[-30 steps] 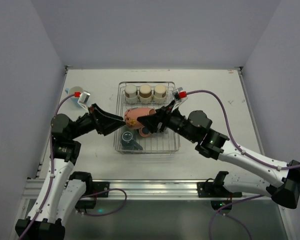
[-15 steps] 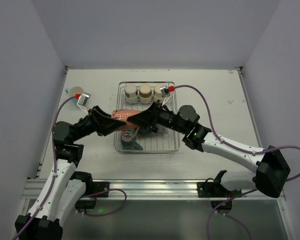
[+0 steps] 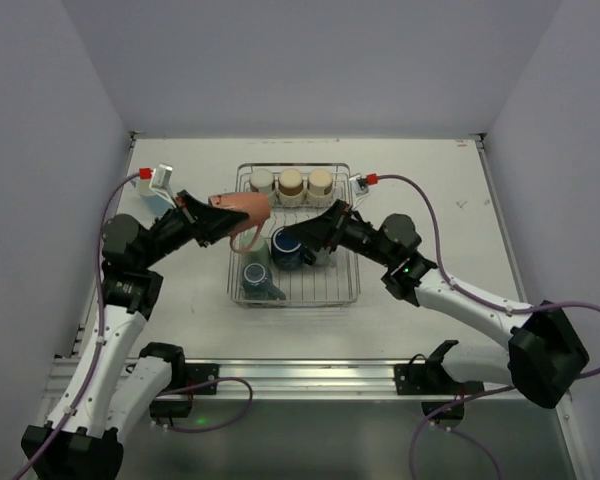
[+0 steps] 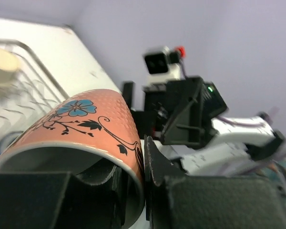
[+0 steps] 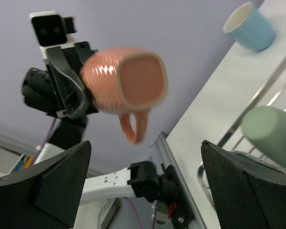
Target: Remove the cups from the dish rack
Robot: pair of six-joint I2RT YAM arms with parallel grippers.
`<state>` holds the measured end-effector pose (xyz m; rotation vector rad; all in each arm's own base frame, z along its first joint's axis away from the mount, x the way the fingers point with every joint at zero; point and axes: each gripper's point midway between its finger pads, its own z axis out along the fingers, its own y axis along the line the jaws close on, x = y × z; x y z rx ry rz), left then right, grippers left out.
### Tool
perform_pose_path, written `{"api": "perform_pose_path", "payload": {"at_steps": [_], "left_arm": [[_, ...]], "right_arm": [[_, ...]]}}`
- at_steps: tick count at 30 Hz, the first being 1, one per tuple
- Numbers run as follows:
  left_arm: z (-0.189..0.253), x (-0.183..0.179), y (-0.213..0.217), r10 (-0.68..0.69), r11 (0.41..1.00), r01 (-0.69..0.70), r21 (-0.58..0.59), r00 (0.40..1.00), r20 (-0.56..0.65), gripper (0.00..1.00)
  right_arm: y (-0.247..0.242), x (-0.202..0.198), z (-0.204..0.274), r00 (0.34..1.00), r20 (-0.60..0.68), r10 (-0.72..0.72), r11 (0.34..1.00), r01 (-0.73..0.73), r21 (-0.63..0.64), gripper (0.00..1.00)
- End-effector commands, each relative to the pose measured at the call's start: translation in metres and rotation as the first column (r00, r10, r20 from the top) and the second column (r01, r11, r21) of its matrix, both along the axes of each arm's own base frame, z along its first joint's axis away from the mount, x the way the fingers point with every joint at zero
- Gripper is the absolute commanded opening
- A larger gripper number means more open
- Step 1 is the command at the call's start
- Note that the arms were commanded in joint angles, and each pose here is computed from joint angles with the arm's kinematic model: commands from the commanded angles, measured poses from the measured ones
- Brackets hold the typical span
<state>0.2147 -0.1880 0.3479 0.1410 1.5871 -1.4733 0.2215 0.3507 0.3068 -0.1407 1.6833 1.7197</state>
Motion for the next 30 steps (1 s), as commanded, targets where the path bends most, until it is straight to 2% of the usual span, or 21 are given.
{"api": "perform_pose_path", "payload": {"at_steps": [1,2,4,5,7,8,10,11,15,18,19,23,30], "left_arm": [[0.023,0.042,0.031,0.275,0.937,-0.293,0.19,0.955,0.116,0.0],[0.023,0.06,0.047,0.376,0.882,-0.404,0.242,0.914,0.152,0.0],[0.027,0.078,0.064,0.467,0.81,-0.489,0.324,0.872,0.149,0.0],[0.025,0.092,0.083,0.552,0.729,-0.575,0.37,0.815,0.177,0.0],[0.013,0.113,0.099,0.614,0.639,-0.606,0.473,0.773,0.162,0.0],[0.004,0.124,0.116,0.667,0.558,-0.644,0.524,0.723,0.179,0.0],[-0.024,0.148,0.127,0.701,0.472,-0.614,0.632,0.697,0.153,0.0],[-0.035,0.156,0.136,0.722,0.42,-0.611,0.671,0.673,0.16,0.0],[-0.08,0.195,0.144,0.745,0.335,-0.543,0.77,0.653,0.136,0.0],[-0.097,0.214,0.152,0.764,0.27,-0.521,0.81,0.628,0.149,0.0],[-0.119,0.223,0.154,0.768,0.249,-0.477,0.843,0.628,0.128,0.0],[-0.161,0.242,0.165,0.779,0.156,-0.394,0.906,0.612,0.133,0.0],[-0.218,0.263,0.166,0.776,0.112,-0.274,0.955,0.625,0.089,0.0]], "right_arm": [[-0.031,0.001,0.024,0.996,0.076,-0.046,0.997,0.042,0.063,0.99],[-0.039,0.002,0.023,0.993,0.096,-0.073,0.996,0.068,0.049,0.99],[-0.045,0.006,0.009,0.991,0.085,-0.105,0.994,0.107,-0.017,0.99],[-0.049,0.005,0.011,0.984,0.131,-0.124,0.991,0.13,-0.04,0.99],[-0.054,0.008,-0.005,0.982,0.121,-0.145,0.98,0.159,-0.118,0.99],[-0.056,0.009,-0.006,0.976,0.157,-0.151,0.974,0.174,-0.146,0.99],[-0.063,0.009,-0.016,0.973,0.159,-0.169,0.955,0.201,-0.216,0.99],[-0.066,0.011,-0.014,0.964,0.202,-0.172,0.946,0.219,-0.241,0.99],[-0.075,0.012,-0.03,0.957,0.237,-0.165,0.903,0.243,-0.355,0.99],[-0.076,0.011,-0.04,0.959,0.253,-0.129,0.883,0.227,-0.41,0.99],[-0.075,0.011,-0.045,0.959,0.258,-0.118,0.876,0.223,-0.428,0.99],[-0.074,0.012,-0.057,0.964,0.248,-0.094,0.858,0.205,-0.471,0.99],[-0.07,0.009,-0.064,0.965,0.251,-0.07,0.84,0.193,-0.507,0.99]]}}
